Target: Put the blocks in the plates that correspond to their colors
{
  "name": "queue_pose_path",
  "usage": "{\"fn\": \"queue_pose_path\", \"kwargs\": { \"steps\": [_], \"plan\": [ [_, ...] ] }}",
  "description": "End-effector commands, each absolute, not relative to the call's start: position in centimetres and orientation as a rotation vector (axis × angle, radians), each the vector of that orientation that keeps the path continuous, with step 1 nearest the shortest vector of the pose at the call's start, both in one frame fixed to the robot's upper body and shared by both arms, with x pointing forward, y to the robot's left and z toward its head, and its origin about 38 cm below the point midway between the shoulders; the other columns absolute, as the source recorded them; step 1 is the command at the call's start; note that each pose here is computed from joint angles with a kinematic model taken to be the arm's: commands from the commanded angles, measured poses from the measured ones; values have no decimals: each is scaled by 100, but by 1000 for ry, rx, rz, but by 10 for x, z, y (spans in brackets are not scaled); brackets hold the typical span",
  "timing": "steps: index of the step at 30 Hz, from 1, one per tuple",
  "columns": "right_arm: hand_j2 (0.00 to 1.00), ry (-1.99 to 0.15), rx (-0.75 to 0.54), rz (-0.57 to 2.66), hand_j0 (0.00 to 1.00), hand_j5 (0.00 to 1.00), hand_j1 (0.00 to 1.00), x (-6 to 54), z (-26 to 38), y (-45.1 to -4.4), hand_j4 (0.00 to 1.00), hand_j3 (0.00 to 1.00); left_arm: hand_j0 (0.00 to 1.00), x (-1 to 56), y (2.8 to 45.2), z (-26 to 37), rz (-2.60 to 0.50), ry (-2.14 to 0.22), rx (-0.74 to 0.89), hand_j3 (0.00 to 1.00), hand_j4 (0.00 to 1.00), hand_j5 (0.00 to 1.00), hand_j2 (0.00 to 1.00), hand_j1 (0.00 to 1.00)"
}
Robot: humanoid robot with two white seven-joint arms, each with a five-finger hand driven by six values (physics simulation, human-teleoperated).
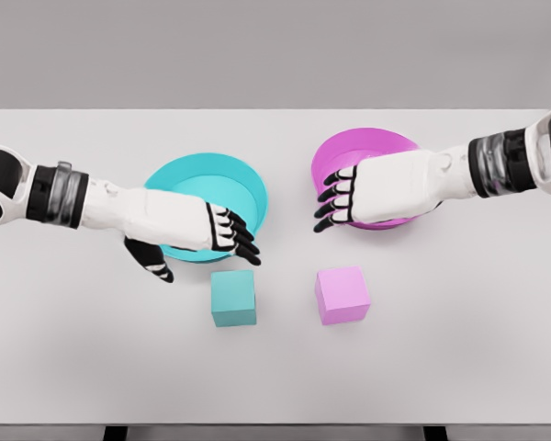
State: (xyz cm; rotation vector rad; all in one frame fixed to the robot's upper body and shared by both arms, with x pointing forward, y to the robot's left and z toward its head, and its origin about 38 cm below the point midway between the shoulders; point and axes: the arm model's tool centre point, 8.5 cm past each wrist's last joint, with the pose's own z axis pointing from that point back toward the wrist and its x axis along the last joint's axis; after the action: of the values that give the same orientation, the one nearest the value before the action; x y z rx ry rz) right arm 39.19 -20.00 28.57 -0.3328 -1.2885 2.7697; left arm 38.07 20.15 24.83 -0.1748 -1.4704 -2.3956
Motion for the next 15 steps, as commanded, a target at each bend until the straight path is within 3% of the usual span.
{"fn": "queue_pose_path", "kwargs": {
  "steps": [1,15],
  "plan": [
    [100,-1280,-278,2784,100,100,100,389,275,-193,100,100,100,378,192,246,-2404,-1481,-205,100,100,100,100,100],
    [100,-1205,-145,2828,100,100,100,378,243,-187,100,100,100,375,191,235,-2426,-1452,-212,100,100,100,100,100]
  ]
}}
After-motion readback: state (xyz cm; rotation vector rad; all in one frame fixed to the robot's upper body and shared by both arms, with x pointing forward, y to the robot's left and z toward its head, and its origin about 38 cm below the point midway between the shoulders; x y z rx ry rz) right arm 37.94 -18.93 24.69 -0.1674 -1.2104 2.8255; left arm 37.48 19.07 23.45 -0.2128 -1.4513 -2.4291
